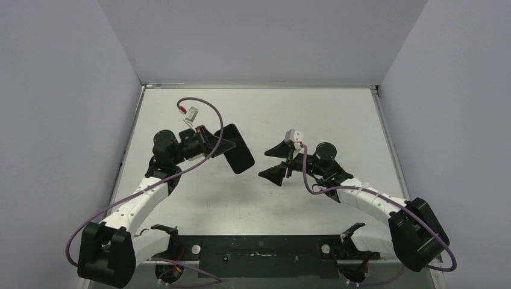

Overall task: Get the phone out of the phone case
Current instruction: Remove the phone case from the phone.

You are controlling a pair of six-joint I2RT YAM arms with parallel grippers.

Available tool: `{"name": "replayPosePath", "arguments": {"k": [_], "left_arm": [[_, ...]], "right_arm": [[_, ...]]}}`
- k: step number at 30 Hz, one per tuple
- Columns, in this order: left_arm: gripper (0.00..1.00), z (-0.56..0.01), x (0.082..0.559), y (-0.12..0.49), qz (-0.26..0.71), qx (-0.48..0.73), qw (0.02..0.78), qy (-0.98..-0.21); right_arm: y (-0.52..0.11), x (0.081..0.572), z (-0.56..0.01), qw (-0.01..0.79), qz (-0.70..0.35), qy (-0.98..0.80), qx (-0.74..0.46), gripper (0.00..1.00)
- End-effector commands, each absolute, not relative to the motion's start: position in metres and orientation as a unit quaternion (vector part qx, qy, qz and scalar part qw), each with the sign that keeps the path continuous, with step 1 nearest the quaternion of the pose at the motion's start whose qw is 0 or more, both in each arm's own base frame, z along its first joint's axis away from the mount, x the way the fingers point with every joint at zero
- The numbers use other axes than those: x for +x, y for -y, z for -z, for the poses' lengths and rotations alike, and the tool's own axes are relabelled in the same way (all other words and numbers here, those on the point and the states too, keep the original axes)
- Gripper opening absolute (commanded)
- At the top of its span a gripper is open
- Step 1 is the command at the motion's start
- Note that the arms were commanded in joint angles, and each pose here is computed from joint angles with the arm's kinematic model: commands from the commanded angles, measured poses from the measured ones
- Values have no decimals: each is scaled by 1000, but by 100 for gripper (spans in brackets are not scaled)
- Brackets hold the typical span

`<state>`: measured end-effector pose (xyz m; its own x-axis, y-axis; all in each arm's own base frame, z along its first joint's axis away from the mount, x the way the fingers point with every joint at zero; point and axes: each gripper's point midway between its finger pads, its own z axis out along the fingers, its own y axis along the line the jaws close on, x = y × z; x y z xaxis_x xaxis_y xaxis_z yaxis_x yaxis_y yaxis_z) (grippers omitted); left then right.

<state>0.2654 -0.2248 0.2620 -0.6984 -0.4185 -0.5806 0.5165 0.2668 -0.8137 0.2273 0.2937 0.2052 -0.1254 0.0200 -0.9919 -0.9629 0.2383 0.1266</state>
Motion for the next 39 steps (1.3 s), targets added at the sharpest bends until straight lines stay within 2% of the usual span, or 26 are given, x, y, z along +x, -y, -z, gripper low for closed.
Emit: {"name": "replayPosePath", "arguments": {"k": [1,15,24,31,39], "left_arm": [[0,-294,258,225,565,164,440,-679],[0,-303,240,227,531,273,464,-655],[0,-301,231,229,541,285,456,-647],[0,-299,226,230,549,287,448,-645],[0,-297,224,230,551,288,445,-645]], "right_arm": [[-304,219,-220,524,-464,-540,-467,81],[-340,203,-223,497,-451,-490,-556,80],[-350,195,-216,465,-463,-474,-586,69],[-354,191,-211,441,-474,-465,-603,53],[-359,193,-213,431,-480,-460,-610,43]]}}
